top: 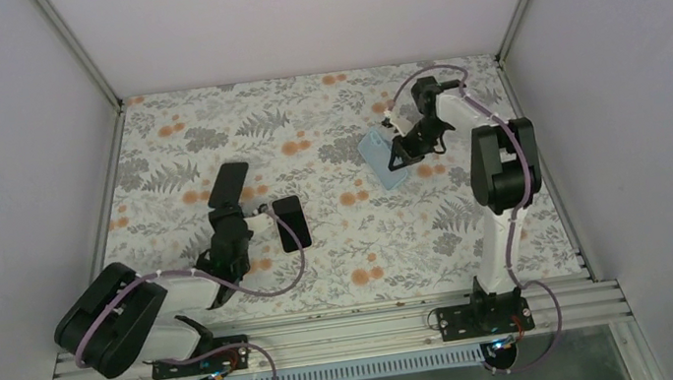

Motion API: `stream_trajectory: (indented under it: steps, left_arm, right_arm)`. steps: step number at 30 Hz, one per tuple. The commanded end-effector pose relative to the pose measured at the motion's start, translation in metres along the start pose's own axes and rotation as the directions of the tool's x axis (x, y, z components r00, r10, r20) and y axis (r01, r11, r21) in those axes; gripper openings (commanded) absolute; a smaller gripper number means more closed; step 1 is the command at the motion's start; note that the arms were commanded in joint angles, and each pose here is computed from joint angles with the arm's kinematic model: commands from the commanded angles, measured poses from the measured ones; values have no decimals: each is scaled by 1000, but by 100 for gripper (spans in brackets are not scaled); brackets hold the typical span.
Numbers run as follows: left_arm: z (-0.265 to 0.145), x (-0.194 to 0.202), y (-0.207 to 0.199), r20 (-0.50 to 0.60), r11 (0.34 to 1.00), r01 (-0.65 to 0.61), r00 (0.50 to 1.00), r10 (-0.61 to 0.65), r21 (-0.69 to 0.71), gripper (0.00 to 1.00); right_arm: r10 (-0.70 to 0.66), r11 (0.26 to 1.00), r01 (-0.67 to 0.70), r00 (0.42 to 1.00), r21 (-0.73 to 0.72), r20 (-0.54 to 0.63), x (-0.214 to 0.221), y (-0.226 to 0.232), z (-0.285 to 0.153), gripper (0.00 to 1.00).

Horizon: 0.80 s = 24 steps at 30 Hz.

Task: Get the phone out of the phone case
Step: Place the phone at the center of the board.

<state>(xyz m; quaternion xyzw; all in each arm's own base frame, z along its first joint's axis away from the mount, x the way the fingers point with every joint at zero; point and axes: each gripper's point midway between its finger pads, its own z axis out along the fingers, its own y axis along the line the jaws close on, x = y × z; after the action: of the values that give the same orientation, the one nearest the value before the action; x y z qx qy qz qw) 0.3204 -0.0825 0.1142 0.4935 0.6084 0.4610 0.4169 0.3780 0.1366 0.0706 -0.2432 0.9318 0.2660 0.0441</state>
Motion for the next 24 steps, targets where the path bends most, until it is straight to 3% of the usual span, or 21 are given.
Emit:
stream_trajectory:
  steps: [1,4,6,9,12,15,16,17,18,20,22,24]
  left_arm:
    - [-1,5,5,-6,996,49,999,-49,-69,5]
    - [-2,8,-15,-6,1000,13,1000,-13,-26,12]
    - [-3,10,-27,-4,1000,-13,1000,13,14,26]
    - [-6,8,-47,14,993,-43,999,41,112,36]
    - [-14,-6,-66,72,957,-37,997,17,289,45]
    - [-37,-24,-80,133,852,-15,989,-65,523,63]
    - [-50,-25,-85,134,794,-22,988,-75,607,69]
    - [-62,-31,-85,134,730,-8,984,-114,683,74]
    - [-72,-36,-83,125,670,1,982,-140,742,76]
    - [-83,-46,-69,91,581,35,978,-187,813,78]
    - [-91,-53,-54,68,508,53,974,-216,860,80]
    - [-93,-62,-27,65,496,73,965,-254,865,84]
  right_arm:
    - [-2,1000,0,998,-27,-57,9,-6,17,4]
    - [34,999,-34,993,6,-114,20,-22,30,4]
    - [65,998,-61,988,30,-139,25,-34,32,6]
    - [93,991,-77,983,106,-159,28,-54,24,21]
    - [75,962,-27,984,273,-164,28,-73,-3,34]
    - [56,872,40,982,487,-180,30,-92,-42,55]
    - [42,832,69,982,551,-186,29,-95,-57,68]
    - [24,783,104,980,613,-198,30,-97,-71,94]
    - [6,740,136,978,659,-208,31,-96,-85,99]
    - [-30,678,180,975,713,-218,27,-89,-109,100]
    - [-88,667,181,982,722,-165,9,-70,-132,100]
    - [-156,701,191,981,687,-114,-7,-42,-136,100]
